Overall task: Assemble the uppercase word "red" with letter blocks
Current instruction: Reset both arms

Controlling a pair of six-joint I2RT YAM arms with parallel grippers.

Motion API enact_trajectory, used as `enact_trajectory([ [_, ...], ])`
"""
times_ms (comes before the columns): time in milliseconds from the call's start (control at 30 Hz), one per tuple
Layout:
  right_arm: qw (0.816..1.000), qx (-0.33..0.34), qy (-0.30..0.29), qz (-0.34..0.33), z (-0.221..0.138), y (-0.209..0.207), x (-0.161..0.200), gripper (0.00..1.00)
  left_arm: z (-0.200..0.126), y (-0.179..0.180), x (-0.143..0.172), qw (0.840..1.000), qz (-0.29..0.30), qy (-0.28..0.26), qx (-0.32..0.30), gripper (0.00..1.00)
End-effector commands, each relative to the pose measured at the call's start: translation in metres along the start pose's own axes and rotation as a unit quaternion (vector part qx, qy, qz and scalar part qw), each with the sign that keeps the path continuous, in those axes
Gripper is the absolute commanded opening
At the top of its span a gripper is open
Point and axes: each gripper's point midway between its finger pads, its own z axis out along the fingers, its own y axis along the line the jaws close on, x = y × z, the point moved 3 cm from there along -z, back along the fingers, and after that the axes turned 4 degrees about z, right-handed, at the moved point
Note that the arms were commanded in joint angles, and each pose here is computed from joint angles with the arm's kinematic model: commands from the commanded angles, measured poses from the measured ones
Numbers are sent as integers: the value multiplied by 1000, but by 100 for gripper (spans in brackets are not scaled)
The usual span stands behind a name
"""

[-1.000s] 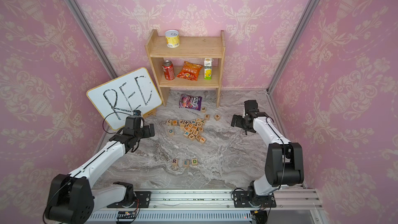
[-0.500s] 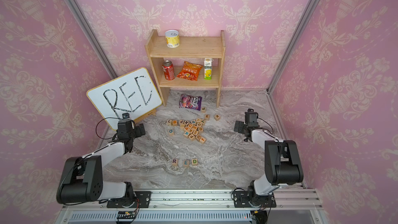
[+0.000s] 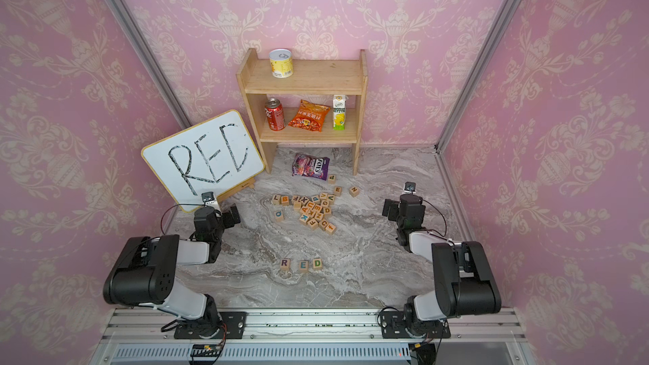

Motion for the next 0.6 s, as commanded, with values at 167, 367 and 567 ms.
enact_trajectory([
  [167,998,-9,-52,-26,-2,10,-19,100,10,-15,-15,999,25,-37,27,99],
  [367,998,-28,-58,-29,-4,14,-17,100,13,-21,-16,998,43,-36,36,99],
  [567,994,-63,-80,-33,-5,17,-5,100,13,-23,-16,998,46,-39,37,99],
])
